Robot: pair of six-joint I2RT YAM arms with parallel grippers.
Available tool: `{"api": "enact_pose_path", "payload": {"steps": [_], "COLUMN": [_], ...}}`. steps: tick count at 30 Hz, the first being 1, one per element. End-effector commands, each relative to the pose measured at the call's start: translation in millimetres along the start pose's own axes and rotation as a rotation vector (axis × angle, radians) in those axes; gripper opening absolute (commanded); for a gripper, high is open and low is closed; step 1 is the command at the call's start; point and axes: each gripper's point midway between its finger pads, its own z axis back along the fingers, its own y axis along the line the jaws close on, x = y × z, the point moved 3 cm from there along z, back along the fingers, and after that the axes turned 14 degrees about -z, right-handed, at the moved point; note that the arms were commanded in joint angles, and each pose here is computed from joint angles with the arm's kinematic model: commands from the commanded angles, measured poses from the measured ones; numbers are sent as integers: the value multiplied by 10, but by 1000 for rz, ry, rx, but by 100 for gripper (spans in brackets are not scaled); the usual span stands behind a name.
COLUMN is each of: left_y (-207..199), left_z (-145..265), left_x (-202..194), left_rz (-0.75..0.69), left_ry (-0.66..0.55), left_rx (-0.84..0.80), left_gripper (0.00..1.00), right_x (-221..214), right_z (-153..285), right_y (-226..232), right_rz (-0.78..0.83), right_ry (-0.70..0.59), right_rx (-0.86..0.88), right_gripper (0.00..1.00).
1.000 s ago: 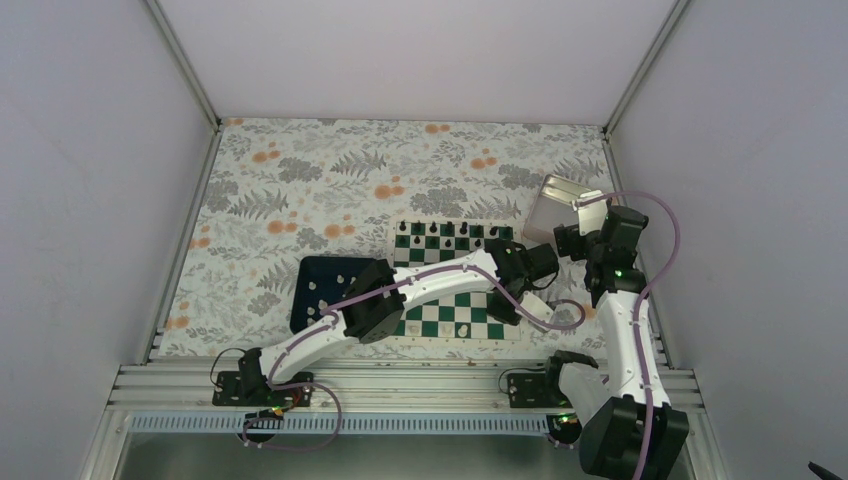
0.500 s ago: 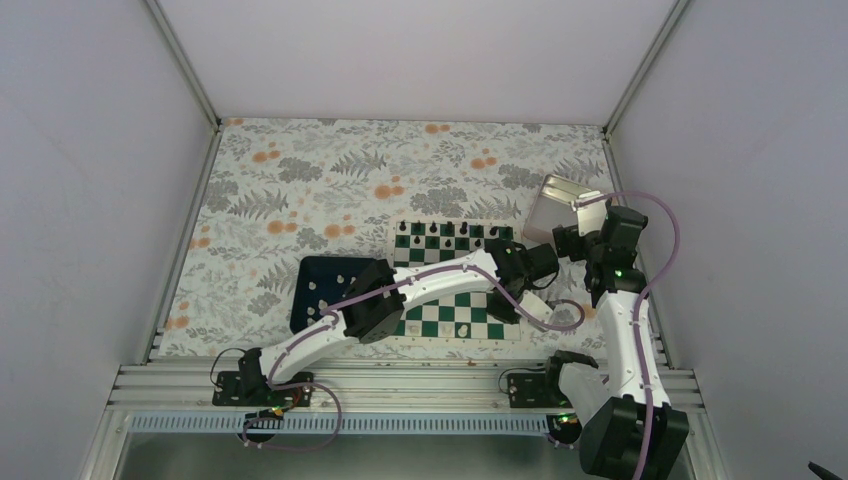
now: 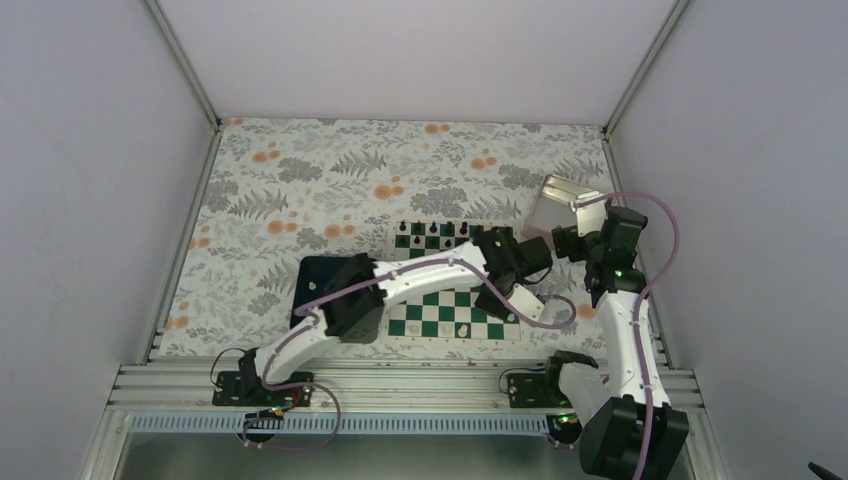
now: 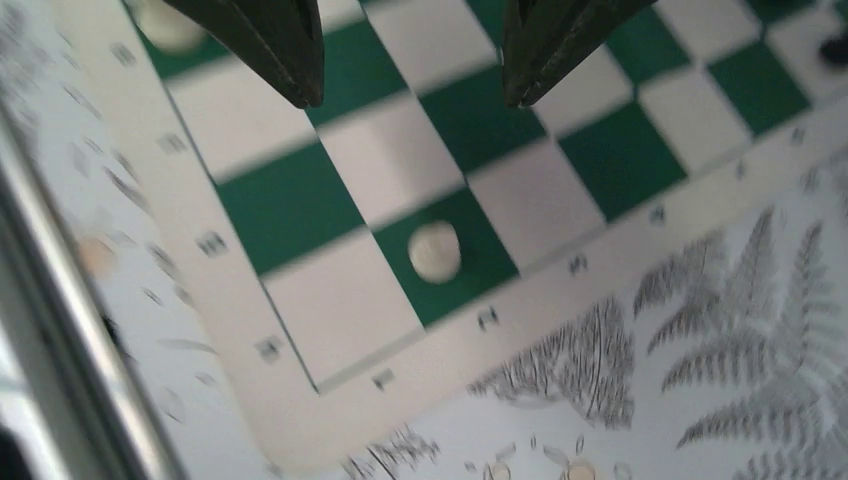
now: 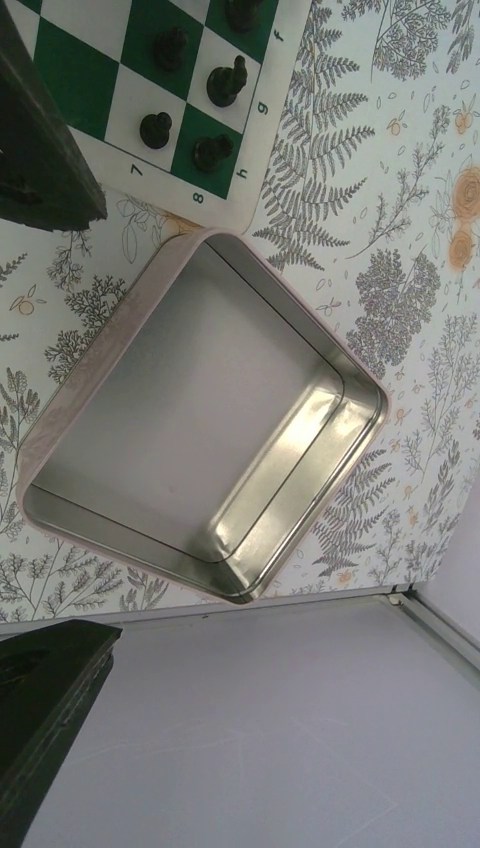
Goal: Set up the chess pieces on the board
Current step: Place the chess piece on the chessboard, then pick up the chess piece from the storage box.
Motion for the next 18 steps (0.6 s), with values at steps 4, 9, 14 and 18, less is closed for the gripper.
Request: {"api": "enact_pose_path", "payload": {"steps": [4, 9, 14, 18], "left_y": [-354, -652, -982, -1199], "left_z": [892, 1225, 1329, 1294], "left_x": [-491, -1255, -1919, -2231], "left_rz": [73, 257, 398, 467], "left_ry": [83, 117, 161, 178], "left_rx": [149, 177, 189, 167], "left_gripper": [49, 50, 49, 49], "right_x": [24, 21, 10, -2], "right_z": [30, 29, 16, 15], "right_y": [-12, -6, -2, 3], "right_rz": [-4, -4, -7, -5], "right_ry": [-15, -13, -4, 0], "right_rx": [7, 12, 16, 18], "right_gripper": [100, 100, 100, 100]}}
